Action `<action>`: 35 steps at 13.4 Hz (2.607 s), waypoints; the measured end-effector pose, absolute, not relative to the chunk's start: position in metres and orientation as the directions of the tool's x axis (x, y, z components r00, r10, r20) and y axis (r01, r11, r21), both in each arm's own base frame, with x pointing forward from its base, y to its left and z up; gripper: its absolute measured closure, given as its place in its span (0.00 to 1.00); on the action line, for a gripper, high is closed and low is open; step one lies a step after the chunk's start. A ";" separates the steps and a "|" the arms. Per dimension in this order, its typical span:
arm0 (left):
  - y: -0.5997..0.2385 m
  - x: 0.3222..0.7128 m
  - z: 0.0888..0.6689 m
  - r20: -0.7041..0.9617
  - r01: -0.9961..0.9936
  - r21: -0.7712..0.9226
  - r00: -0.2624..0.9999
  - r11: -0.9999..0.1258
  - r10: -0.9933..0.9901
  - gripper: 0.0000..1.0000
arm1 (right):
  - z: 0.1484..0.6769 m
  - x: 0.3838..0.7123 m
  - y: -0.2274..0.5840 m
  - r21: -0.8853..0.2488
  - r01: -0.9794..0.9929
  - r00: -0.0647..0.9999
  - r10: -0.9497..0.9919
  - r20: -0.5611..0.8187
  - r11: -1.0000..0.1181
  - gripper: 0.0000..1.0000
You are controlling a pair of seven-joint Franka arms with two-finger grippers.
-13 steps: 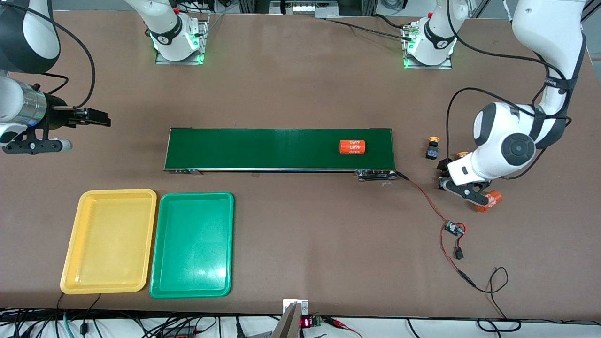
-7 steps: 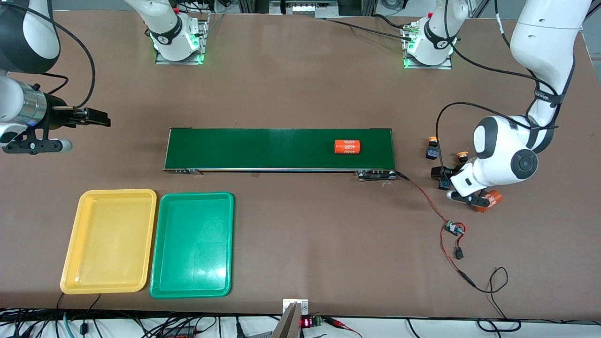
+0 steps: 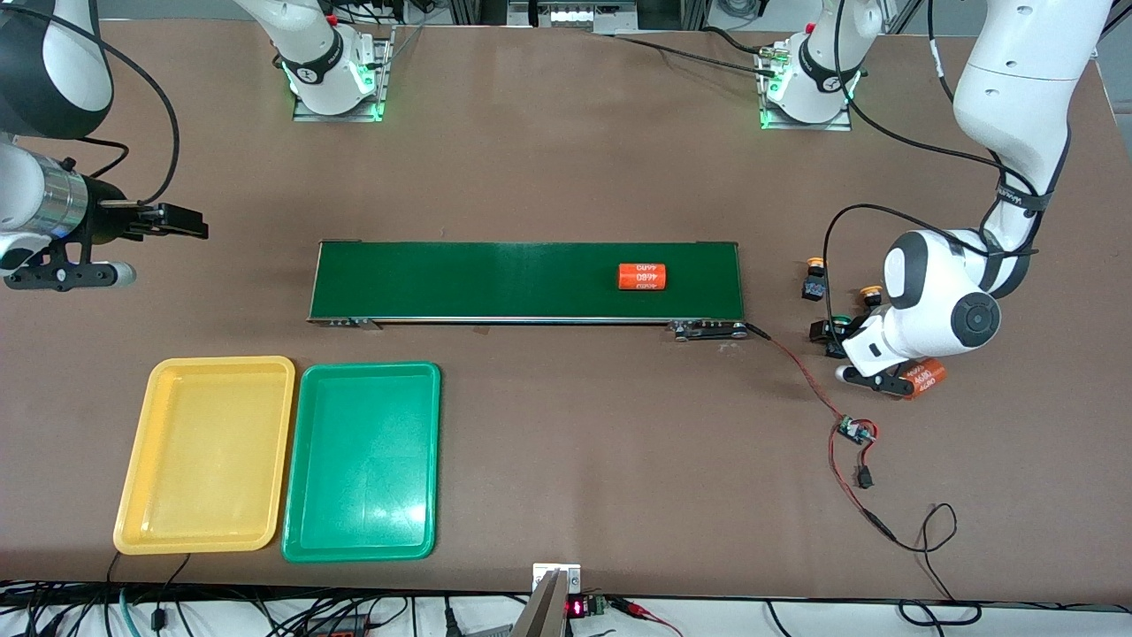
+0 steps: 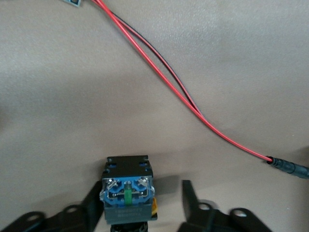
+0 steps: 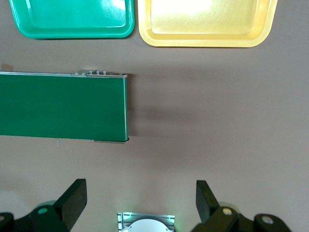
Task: Sort buttons by color to trays
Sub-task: 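Place the green-based button onto the belt with the left gripper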
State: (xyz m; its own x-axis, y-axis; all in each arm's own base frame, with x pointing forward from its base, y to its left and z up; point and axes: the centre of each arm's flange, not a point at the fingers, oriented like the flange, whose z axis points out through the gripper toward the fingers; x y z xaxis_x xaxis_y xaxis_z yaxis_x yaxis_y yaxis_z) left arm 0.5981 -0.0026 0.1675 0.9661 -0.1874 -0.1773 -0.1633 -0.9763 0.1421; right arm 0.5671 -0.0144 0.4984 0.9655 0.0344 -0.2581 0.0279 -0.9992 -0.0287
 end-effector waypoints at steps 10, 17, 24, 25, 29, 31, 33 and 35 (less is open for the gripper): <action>-0.069 0.604 0.254 -0.165 -0.166 0.129 0.969 -0.978 -0.186 0.59 | 0.498 0.567 -0.015 -0.029 0.027 0.965 0.034 -0.258 -0.999 0.00; -0.255 0.536 0.282 -0.260 -0.063 0.106 0.962 -0.992 -0.088 0.59 | 0.498 0.567 -0.015 -0.029 0.027 0.965 0.034 -0.258 -0.999 0.00; -0.269 0.527 0.253 -0.220 -0.048 0.121 0.973 -0.991 -0.074 0.59 | 0.498 0.567 -0.015 -0.029 0.027 0.966 0.034 -0.258 -0.999 0.00; -0.269 0.526 0.251 -0.223 -0.048 0.121 0.972 -0.991 -0.074 0.54 | 0.497 0.567 -0.014 -0.029 0.028 0.966 0.034 -0.256 -0.999 0.00; -0.255 0.538 0.275 -0.187 -0.025 0.123 0.981 -0.992 -0.048 0.12 | 0.473 0.549 -0.013 -0.025 0.029 0.986 0.033 -0.164 -0.999 0.00; -0.212 0.556 0.291 -0.174 0.047 0.113 0.984 -0.992 0.026 0.00 | 0.458 0.519 -0.012 -0.022 0.028 0.993 0.030 -0.117 -0.999 0.00; -0.142 0.577 0.290 -0.177 0.164 0.102 0.973 -0.981 0.145 0.00 | 0.449 0.493 -0.012 -0.021 0.027 0.995 0.029 -0.097 -0.999 0.00; -0.072 0.588 0.284 -0.187 0.273 0.096 0.949 -0.957 0.252 0.00 | 0.445 0.479 -0.011 -0.021 0.027 0.995 0.029 -0.098 -0.999 0.00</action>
